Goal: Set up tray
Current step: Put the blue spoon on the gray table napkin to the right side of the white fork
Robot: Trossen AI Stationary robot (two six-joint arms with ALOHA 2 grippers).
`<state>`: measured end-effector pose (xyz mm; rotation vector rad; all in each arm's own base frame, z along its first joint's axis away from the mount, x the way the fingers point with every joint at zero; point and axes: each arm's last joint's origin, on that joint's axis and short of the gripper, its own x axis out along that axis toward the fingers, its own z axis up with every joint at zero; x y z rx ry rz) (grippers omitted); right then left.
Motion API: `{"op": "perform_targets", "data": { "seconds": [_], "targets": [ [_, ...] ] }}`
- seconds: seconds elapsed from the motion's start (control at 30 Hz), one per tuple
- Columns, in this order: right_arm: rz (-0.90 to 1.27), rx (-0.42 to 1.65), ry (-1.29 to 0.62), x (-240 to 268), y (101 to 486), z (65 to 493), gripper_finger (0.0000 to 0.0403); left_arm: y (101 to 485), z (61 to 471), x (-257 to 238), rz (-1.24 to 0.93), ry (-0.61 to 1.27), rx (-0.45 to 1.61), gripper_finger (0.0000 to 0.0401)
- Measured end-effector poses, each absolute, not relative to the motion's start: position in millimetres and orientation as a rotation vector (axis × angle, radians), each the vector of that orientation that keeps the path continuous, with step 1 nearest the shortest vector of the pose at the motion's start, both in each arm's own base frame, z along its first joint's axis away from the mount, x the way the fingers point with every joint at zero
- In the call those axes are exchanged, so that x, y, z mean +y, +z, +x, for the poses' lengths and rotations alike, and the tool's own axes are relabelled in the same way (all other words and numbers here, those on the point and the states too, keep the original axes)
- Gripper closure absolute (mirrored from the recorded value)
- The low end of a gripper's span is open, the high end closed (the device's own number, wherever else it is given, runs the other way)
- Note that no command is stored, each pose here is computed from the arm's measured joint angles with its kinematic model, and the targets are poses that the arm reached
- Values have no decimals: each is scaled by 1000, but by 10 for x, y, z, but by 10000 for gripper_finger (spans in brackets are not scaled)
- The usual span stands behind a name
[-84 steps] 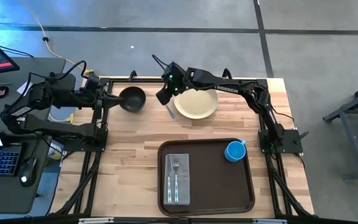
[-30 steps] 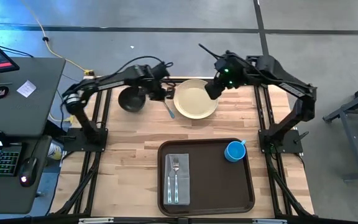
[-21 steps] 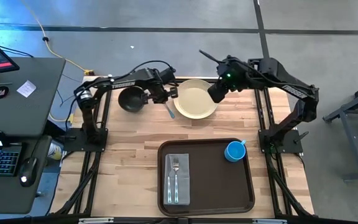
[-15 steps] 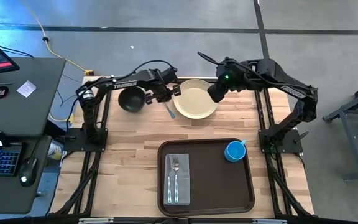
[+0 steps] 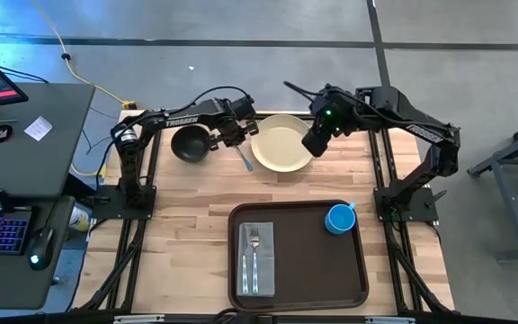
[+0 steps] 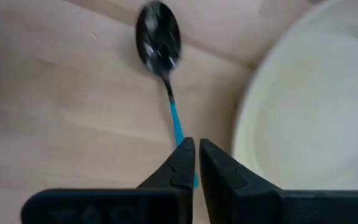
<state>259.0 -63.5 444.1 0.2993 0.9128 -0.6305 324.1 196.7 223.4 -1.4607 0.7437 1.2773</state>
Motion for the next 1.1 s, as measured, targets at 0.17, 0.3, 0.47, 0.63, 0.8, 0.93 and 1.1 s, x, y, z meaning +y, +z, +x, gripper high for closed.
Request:
{"op": "perform_targets", "data": {
  "seconds": [0.17, 0.3, 0.47, 0.63, 0.8, 0.93, 1.1],
  "targets": [
    [271, 948, -476, -512, 4435, 2620, 247, 2144, 3288, 2001, -1481, 1324, 702, 308],
    [225, 960, -380, -381, 4452, 2613, 247, 2008, 3340, 2013, -1562, 1332, 718, 247],
    [166, 937, -325, -258, 4527, 2519, 247, 1881, 3373, 2020, -1655, 1370, 724, 183],
    [102, 904, -381, -262, 4588, 2437, 247, 1799, 3377, 2030, -1688, 1443, 701, 163],
    [79, 888, -388, -316, 4624, 2387, 247, 1652, 3397, 2047, -1690, 1496, 714, 184],
    [84, 885, -400, -358, 4630, 2375, 247, 1569, 3420, 2062, -1694, 1502, 720, 212],
    [77, 893, -403, -393, 4626, 2366, 247, 1564, 3417, 2071, -1668, 1525, 700, 254]
  ]
}}
